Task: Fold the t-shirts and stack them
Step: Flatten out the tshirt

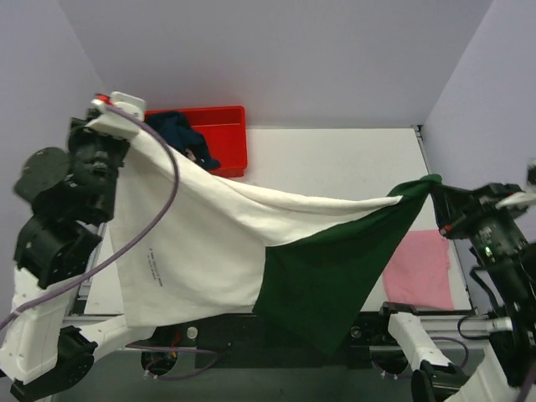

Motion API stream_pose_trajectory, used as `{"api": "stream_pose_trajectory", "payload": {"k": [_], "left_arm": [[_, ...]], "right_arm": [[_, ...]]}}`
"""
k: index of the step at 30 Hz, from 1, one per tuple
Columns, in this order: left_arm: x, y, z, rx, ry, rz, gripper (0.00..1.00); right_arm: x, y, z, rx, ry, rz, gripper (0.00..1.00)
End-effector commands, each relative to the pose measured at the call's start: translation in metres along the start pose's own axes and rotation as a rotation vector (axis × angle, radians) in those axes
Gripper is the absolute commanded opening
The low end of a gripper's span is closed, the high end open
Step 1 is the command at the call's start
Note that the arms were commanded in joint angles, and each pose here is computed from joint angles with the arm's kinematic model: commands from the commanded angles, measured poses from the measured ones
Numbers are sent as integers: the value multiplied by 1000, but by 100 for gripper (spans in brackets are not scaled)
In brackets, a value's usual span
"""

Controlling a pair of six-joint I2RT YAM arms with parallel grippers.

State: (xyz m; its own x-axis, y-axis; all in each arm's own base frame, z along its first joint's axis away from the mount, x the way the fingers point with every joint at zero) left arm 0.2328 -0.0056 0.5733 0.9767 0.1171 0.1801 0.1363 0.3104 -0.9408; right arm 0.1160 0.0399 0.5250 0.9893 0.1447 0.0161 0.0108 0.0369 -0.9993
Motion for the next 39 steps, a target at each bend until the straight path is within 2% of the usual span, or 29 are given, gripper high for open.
{"api": "stream_pose_trajectory", "payload": {"k": [1,2,3,8,9,10,11,12,13,14,15,16,17,18,19,20,21,23,24,25,28,29,30,31,32,33,34,36,39], "left_arm": [[35,62,-89,109,198,109,0],[44,75,-106,133,226,131,0],[48,94,-126,156,275,160,0],[90,188,-227,217,468,322,0],[101,193,-236,209,467,315,0],[114,218,-257,235,490,356,0],[132,211,-258,216,460,324,0],[148,232,-275,236,461,356,0],[164,221,-275,213,438,326,0],[177,238,-291,220,446,356,0],[191,222,-290,192,425,322,0],[199,236,-302,195,436,349,9],[207,226,-303,184,430,335,34],[211,231,-309,190,433,345,51],[214,224,-309,184,438,337,65],[213,219,-308,179,448,328,71],[208,209,-303,173,460,316,83],[191,196,-297,170,524,306,85],[177,205,-307,178,606,320,86],[159,195,-297,206,656,310,86],[91,210,-312,267,980,366,86],[59,225,-306,317,1087,448,79],[32,244,-307,336,1188,505,75],[10,250,-297,384,1249,528,67],[-13,278,-295,425,1310,598,64],[-25,283,-285,471,1334,597,63],[-43,309,-282,502,1368,662,64],[-62,333,-276,568,1402,686,69],[-66,363,-276,600,1337,704,74]], "right_arm": [[89,61,-10,132,-66,213,0],[105,72,-8,160,-96,246,0],[118,101,-12,203,-87,327,0],[197,208,-38,293,-41,556,0],[208,228,-43,313,-29,605,0],[229,247,-48,331,-23,661,0],[241,252,-51,329,-25,676,0],[264,267,-57,336,-22,723,0],[276,269,-62,334,-11,729,0],[298,282,-69,345,-2,760,0],[311,286,-77,348,28,766,0],[329,290,-84,351,42,773,3],[337,298,-91,352,76,792,25],[345,301,-97,349,96,820,35],[348,307,-102,321,123,848,57],[344,309,-104,304,140,899,63],[341,310,-107,233,175,921,68],[320,313,-109,140,229,976,71],[302,314,-106,119,243,996,71],[292,311,-105,101,267,1000,81],[234,324,-83,85,288,1058,81],[220,317,-70,71,272,1036,81],[197,338,-67,72,304,1095,81],[181,336,-55,69,282,1082,81],[162,358,-49,96,297,1140,81],[139,370,-39,102,280,1173,81],[127,379,-33,130,289,1192,80],[97,396,-22,156,299,1226,79],[56,422,-11,198,320,1262,76]]}}
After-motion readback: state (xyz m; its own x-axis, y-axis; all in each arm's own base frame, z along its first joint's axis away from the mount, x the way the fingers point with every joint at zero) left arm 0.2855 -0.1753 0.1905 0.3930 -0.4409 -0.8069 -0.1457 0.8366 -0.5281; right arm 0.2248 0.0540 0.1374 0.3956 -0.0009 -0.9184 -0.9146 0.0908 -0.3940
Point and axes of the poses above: each gripper's point midway between its finger pads, its own x axis out along the fingers, its own z axis along the line the jaws close on, y = z × x, the point moved 1 cm from there along -x, back along the fingers, and after that the axes turned 13 degrees about -x, right-handed, at the moved point
